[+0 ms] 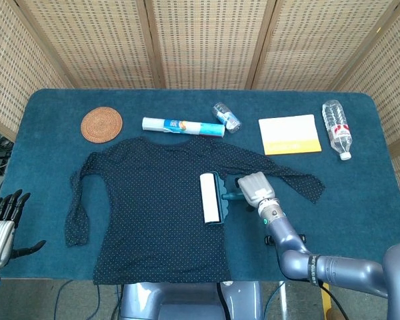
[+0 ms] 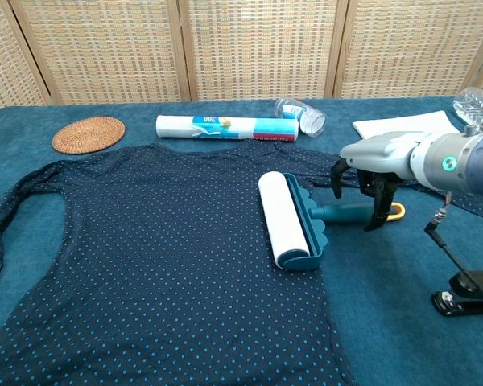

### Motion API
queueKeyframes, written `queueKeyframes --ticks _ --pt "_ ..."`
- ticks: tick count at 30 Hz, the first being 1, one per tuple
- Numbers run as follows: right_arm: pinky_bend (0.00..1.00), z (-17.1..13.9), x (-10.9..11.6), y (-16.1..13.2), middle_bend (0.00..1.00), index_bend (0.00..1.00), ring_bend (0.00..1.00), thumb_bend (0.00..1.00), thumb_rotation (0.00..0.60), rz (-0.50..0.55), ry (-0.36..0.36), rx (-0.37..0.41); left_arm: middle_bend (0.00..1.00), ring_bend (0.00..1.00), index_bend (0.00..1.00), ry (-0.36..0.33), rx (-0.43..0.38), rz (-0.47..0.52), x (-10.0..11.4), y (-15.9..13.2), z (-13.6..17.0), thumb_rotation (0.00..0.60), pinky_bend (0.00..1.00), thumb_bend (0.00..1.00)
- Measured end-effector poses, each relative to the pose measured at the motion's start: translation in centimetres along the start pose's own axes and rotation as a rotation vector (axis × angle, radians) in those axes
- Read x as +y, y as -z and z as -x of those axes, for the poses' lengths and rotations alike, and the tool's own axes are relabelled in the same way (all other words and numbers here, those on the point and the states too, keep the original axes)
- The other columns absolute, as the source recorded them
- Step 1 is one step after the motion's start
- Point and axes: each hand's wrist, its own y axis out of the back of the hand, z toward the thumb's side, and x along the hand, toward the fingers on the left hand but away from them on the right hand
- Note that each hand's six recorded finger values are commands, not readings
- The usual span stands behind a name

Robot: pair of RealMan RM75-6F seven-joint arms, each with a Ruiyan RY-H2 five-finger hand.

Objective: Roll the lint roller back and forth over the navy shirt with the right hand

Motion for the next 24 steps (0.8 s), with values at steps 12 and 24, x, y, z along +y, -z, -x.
queueKeyframes --ticks 12,24 --pt "1.0 1.1 -1.0 -0.7 1.0 0.44 1.0 0.42 0.6 -0.05 -0.011 -0.023 0.0 0.0 0.0 0.001 0.001 0.001 0.0 0.1 0.0 0.6 0.0 0.0" --pt "1.0 2.0 -1.6 -0.8 1.0 0.54 1.0 0.61 0.6 -0.07 -0.024 -0.032 0.0 0.0 0.0 0.004 0.006 0.002 -0.1 0.2 -0.1 0.6 0.0 0.0"
